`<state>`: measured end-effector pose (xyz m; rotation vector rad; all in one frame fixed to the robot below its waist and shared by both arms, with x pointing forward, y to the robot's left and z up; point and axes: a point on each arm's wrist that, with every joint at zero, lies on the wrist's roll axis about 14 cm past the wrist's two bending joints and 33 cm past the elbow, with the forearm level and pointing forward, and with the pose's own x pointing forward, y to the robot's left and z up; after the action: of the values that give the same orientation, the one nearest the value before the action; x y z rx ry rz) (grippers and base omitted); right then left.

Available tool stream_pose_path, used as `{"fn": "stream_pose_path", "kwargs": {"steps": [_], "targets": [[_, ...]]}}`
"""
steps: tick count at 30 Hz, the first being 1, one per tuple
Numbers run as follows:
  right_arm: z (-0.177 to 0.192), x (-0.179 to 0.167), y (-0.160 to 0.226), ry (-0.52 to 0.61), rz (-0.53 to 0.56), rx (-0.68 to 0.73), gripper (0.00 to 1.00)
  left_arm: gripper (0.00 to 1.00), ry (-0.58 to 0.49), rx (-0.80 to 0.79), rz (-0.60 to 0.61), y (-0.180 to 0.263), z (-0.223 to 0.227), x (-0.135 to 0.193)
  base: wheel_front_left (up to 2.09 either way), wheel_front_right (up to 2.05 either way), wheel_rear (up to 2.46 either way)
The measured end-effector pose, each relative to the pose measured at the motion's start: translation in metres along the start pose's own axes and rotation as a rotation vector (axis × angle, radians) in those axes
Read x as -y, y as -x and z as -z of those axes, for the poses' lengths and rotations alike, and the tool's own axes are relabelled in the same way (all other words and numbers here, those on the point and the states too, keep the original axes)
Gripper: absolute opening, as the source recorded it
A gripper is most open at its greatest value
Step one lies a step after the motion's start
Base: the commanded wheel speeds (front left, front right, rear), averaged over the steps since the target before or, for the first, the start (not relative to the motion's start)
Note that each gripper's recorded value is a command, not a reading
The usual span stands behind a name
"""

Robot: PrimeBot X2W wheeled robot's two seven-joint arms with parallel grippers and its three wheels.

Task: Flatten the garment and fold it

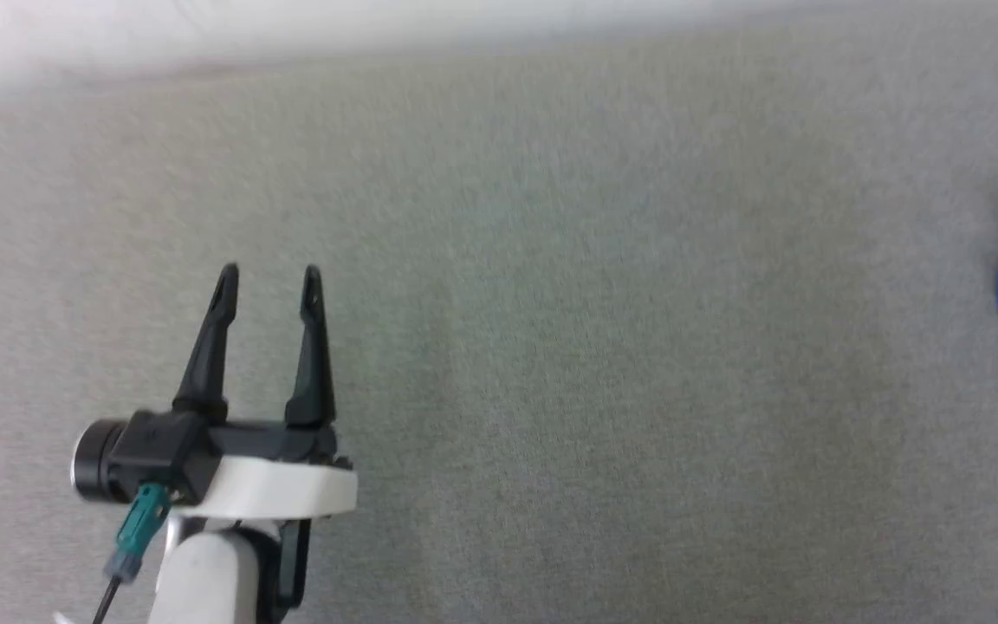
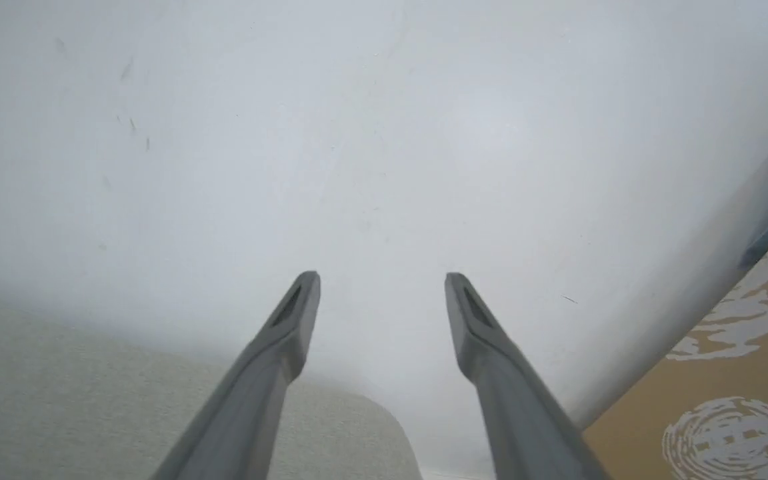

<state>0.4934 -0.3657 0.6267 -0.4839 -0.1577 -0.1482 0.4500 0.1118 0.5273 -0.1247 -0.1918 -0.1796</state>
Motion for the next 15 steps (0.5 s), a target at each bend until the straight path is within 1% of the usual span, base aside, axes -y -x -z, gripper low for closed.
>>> {"fn": "stream_pose_path", "kwargs": {"steps": [3,5,6,10,15], "targets": [[-0.020,-0.021,0.020,-0.114,-0.006,0.077,1.00,1.00,-0.021,0.031,-0.025,0.011,-0.018,-0.006,0.00,0.00,0.00],[-0.026,-0.041,0.036,-0.179,-0.029,0.100,1.00,1.00,-0.030,0.041,-0.037,0.020,-0.025,-0.009,0.00,0.00,0.00],[-0.026,-0.053,0.045,-0.201,-0.049,0.099,1.00,1.00,-0.034,0.047,-0.047,0.023,-0.029,-0.011,0.00,0.00,0.00],[-0.020,-0.091,0.077,-0.342,-0.070,0.083,1.00,1.00,-0.034,0.060,-0.092,0.039,-0.040,-0.019,0.00,0.00,0.00],[-0.017,-0.134,0.105,-0.467,-0.100,0.061,1.00,1.00,-0.054,0.035,-0.142,0.059,-0.038,-0.029,0.00,0.00,0.00]]}}
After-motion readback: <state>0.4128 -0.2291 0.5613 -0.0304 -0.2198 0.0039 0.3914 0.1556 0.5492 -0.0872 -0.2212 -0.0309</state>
